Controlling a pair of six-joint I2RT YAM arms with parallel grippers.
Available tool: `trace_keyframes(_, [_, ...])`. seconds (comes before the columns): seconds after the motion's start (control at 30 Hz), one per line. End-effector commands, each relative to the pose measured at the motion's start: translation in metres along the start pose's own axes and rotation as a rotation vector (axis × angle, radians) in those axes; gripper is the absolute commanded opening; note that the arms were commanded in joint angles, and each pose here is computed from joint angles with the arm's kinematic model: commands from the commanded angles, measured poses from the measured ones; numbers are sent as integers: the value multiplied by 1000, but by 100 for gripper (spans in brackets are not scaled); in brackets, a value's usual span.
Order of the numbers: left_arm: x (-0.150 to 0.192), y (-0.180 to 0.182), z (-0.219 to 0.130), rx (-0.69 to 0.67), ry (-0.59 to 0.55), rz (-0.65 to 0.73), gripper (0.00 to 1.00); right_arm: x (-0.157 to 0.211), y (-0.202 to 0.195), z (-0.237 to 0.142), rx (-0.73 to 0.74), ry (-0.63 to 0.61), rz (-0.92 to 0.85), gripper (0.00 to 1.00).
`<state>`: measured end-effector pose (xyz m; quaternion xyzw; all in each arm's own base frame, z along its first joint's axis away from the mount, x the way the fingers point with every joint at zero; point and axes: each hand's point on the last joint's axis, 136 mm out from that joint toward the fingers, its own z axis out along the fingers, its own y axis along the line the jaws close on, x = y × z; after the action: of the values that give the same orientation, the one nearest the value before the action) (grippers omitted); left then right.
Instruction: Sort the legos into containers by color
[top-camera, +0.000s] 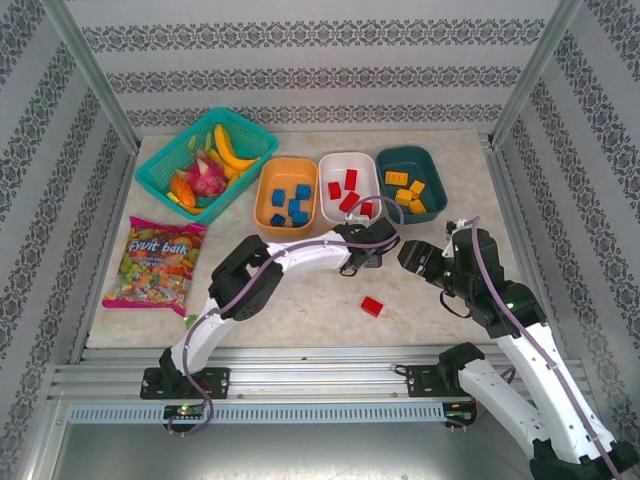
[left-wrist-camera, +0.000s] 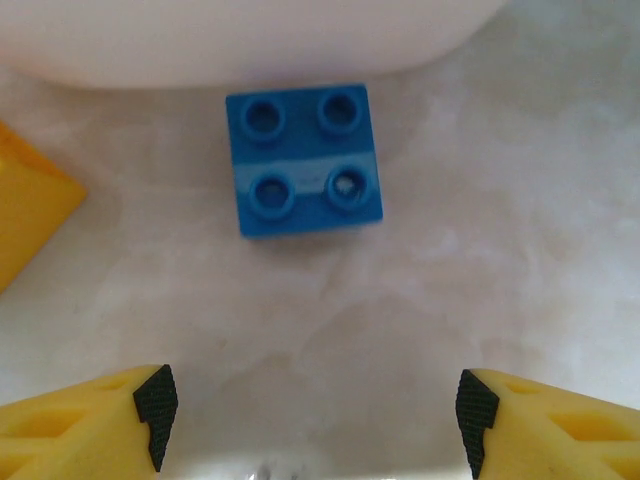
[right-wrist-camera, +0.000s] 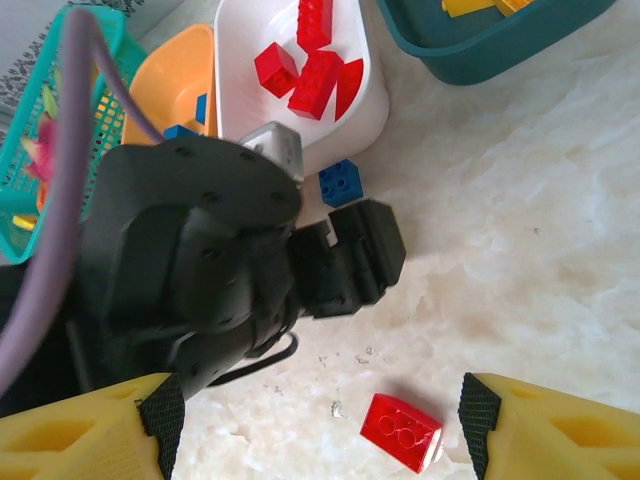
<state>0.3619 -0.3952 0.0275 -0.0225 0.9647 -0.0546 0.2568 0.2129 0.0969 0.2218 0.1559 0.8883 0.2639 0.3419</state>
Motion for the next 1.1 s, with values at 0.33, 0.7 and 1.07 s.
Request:
trace_keyframes(0.33, [-22,22,36,-186,-112,-99,73,17,6,5,-55,76,10,75])
trace_keyframes(0.7, [-30,21,50,-182,-131,-91,52,24,1,2,-84,77,52,76])
trace_keyframes(1.07, [-40,22,51,-181,-141,-68,33,26,-3,2,-70,80,56,76])
